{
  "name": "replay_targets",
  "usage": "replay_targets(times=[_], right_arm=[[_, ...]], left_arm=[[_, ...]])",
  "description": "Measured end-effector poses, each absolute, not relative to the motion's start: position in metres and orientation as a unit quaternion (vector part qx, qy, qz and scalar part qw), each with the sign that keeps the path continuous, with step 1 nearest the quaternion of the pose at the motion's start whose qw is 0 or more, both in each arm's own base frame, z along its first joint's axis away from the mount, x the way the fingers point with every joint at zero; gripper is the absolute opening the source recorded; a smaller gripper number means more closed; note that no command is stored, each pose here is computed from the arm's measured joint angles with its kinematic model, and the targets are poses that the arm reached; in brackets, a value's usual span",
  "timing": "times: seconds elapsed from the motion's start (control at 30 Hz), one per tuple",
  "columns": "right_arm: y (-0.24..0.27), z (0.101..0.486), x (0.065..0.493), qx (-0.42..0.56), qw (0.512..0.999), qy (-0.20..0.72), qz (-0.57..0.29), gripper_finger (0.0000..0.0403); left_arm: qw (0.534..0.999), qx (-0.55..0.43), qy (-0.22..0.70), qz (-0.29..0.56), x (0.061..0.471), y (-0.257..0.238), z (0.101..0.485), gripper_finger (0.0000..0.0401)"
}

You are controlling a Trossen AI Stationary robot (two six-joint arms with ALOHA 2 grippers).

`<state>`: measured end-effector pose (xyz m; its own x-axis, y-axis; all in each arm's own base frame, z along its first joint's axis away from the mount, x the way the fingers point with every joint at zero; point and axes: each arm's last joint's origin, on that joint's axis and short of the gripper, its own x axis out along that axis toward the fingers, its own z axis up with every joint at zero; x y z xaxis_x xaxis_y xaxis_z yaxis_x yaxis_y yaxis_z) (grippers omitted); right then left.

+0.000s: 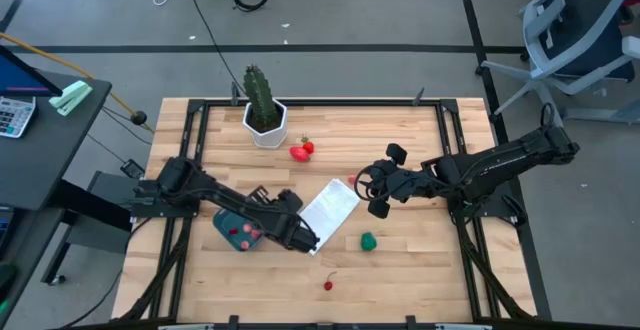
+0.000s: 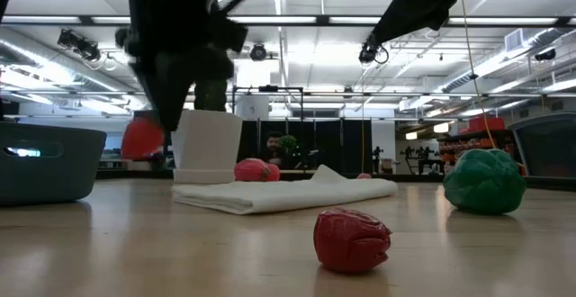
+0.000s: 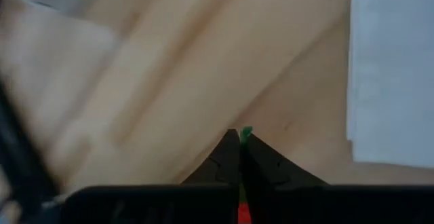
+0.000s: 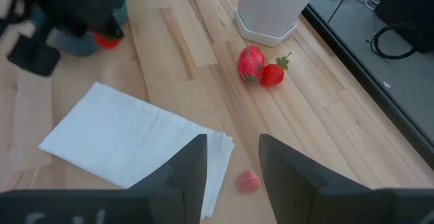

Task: Pick and placing Produce into tupperware
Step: Put the strawberry into the blue bin

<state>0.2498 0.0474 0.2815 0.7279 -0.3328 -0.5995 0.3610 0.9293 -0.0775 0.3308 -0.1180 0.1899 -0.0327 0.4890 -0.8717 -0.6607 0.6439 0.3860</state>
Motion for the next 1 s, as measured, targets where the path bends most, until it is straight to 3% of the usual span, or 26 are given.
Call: replay_targets(times=[0.2, 0.33, 0.63, 0.9, 1.0], right_arm=[[0.047, 0.281, 0.25, 0.022, 0.929, 0.318, -0.187, 0.0142], [0.047, 0.281, 0.25, 0.022, 0.929, 0.318, -0.187, 0.0142], [0.047, 0.281, 0.249, 0.021, 0.928, 0.321, -0.187, 0.0142], [0.047, 0.281, 0.249, 0.021, 0.928, 0.321, -0.187, 0.0142], [0.047, 0.281, 0.249, 0.021, 0.928, 0.321, -0.187, 0.0142]], left_arm=[[0.675, -0.051, 0.577, 0.457, 0.325, -0.124, 0.231, 0.0006], [0.686, -0.072, 0.58, 0.434, 0.321, -0.138, 0.237, 0.0011], [0.615, -0.104, 0.619, 0.478, 0.287, -0.161, 0.206, 0.0011], [0.557, -0.085, 0.653, 0.507, 0.26, -0.143, 0.185, 0.0011], [0.566, -0.095, 0.65, 0.498, 0.248, -0.137, 0.188, 0.0007]])
